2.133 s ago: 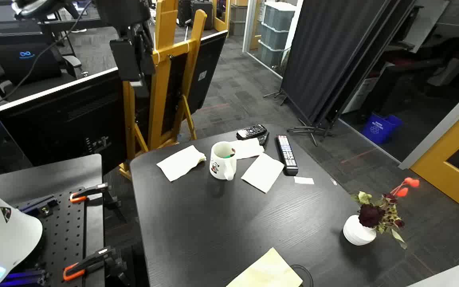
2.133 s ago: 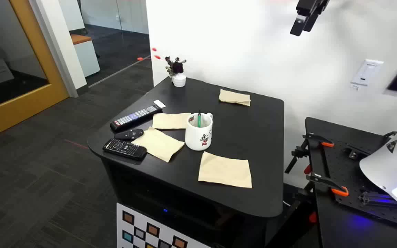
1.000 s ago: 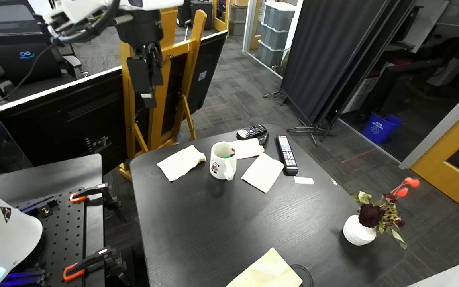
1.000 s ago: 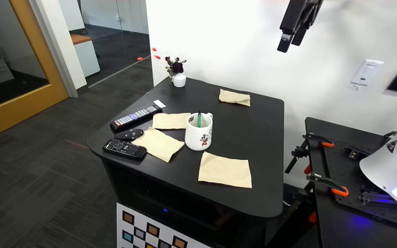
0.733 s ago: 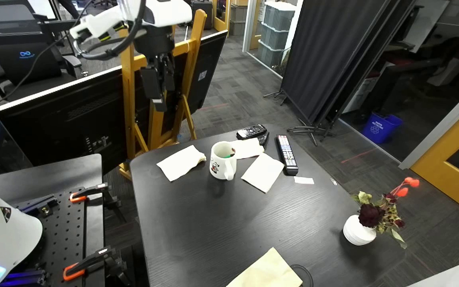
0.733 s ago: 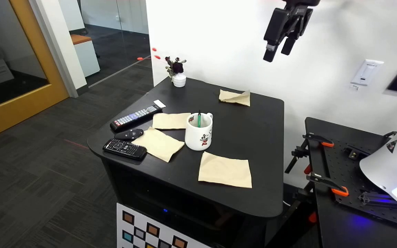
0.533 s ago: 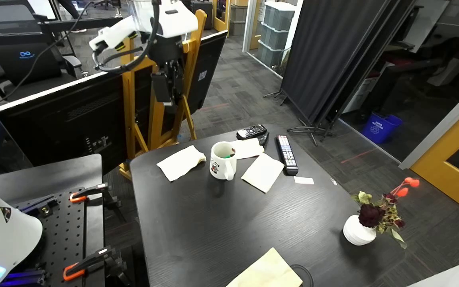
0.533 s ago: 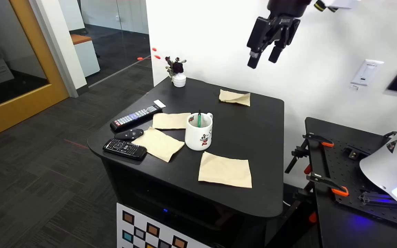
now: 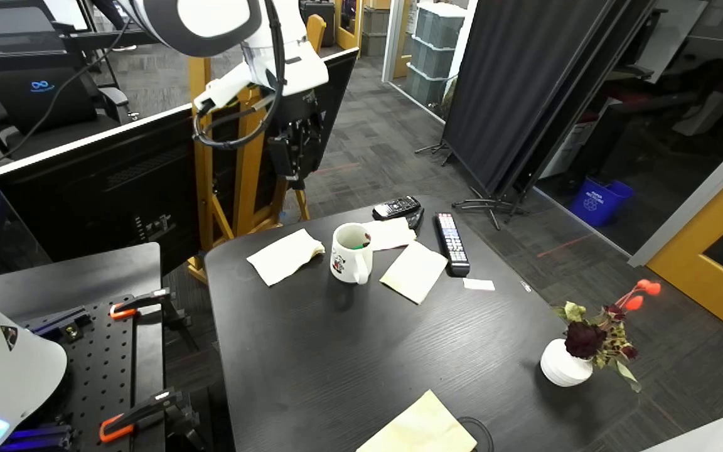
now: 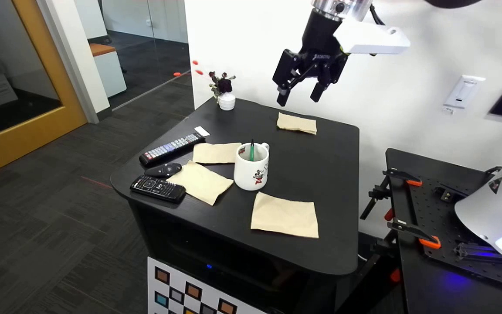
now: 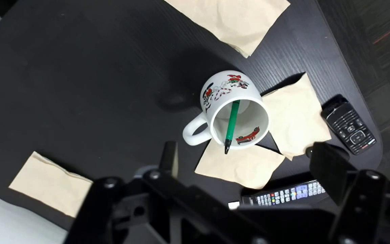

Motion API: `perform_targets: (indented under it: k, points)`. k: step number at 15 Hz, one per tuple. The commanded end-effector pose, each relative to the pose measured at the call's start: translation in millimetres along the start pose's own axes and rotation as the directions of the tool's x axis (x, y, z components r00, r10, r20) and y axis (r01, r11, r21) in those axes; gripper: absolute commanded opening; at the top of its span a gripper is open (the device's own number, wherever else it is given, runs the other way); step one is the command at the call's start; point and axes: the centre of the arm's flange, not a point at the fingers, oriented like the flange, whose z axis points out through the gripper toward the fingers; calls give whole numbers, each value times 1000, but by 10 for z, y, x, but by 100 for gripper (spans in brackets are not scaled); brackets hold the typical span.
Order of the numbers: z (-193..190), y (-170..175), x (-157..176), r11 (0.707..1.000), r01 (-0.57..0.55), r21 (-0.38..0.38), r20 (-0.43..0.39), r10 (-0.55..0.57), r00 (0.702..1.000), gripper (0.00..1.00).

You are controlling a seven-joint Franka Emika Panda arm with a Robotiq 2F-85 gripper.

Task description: Put the pen on the table

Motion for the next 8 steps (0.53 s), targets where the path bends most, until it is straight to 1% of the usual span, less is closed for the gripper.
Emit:
perform_targets:
  k: [1,5,8]
  points:
    - [174,-227,156,998,-60,-14,-18,60,998,100]
    - [344,-297,289,996,-87,-25,-2,87,996,100]
    - [411,-295,341,997,-78,-29,8,78,997,100]
